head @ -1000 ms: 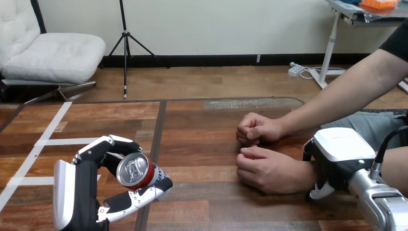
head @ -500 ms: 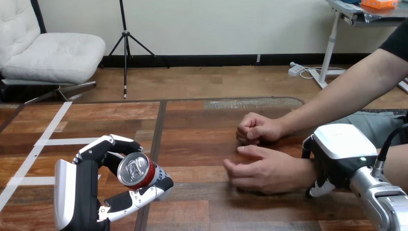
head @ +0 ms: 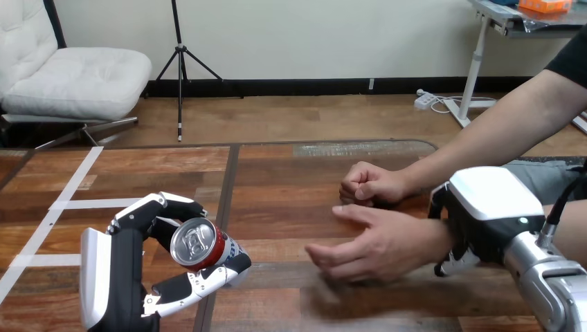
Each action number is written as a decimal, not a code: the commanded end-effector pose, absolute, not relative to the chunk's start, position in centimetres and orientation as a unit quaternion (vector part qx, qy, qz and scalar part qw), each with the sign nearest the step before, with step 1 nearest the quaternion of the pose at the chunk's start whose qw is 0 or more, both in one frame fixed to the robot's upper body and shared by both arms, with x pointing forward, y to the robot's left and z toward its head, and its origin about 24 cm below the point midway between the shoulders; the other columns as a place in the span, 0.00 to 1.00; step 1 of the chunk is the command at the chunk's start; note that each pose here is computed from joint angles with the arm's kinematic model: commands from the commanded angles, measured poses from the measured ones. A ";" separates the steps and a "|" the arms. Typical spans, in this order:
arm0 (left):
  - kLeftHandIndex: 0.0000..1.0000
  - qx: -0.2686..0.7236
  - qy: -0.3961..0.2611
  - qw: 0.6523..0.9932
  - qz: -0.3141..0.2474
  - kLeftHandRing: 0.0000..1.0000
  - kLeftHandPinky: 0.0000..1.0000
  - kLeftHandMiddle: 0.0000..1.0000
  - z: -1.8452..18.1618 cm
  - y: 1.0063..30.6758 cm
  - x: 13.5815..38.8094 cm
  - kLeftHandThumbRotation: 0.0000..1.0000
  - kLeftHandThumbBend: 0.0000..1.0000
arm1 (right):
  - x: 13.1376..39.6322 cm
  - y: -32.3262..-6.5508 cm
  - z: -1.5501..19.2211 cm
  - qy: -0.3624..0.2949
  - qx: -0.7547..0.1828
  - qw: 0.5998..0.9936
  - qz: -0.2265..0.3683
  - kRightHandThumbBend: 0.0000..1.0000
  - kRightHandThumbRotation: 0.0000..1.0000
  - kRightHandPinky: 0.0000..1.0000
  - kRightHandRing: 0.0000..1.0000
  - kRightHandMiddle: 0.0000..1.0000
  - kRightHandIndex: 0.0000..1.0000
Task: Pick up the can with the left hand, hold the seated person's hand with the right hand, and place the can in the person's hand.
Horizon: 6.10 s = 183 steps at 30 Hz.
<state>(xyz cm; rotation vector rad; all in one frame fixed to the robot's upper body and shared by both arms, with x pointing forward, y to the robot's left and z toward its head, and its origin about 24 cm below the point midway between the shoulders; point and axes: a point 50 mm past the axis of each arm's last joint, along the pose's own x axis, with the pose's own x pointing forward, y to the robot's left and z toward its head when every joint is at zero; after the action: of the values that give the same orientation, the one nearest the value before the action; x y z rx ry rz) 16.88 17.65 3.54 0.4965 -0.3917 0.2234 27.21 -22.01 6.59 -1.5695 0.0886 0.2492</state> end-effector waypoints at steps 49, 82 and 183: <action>0.42 0.195 -0.280 0.939 0.039 0.35 0.29 0.41 7.0 14.5 21.7 0.00 0.74 | 27.4 -20.4 12.9 -0.033 -0.732 0.676 0.077 0.83 0.00 0.34 0.42 0.48 0.54; 0.42 0.190 -0.292 0.937 0.016 0.34 0.28 0.41 7.5 13.6 21.7 0.00 0.76 | 27.7 -18.3 13.5 -0.083 -0.736 0.666 0.093 0.84 0.00 0.35 0.42 0.48 0.53; 0.43 0.160 -0.304 0.939 -0.027 0.34 0.29 0.41 7.4 10.3 21.1 0.00 0.77 | 29.1 -16.7 11.5 -0.127 -0.732 0.656 0.134 0.74 0.00 0.29 0.33 0.40 0.48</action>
<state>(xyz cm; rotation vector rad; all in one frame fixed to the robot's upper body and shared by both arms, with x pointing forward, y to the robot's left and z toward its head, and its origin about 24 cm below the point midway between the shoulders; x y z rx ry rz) 20.58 12.06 5.43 0.3756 -0.5034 -0.0241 27.54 -16.57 9.44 -1.6651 -0.2347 0.3991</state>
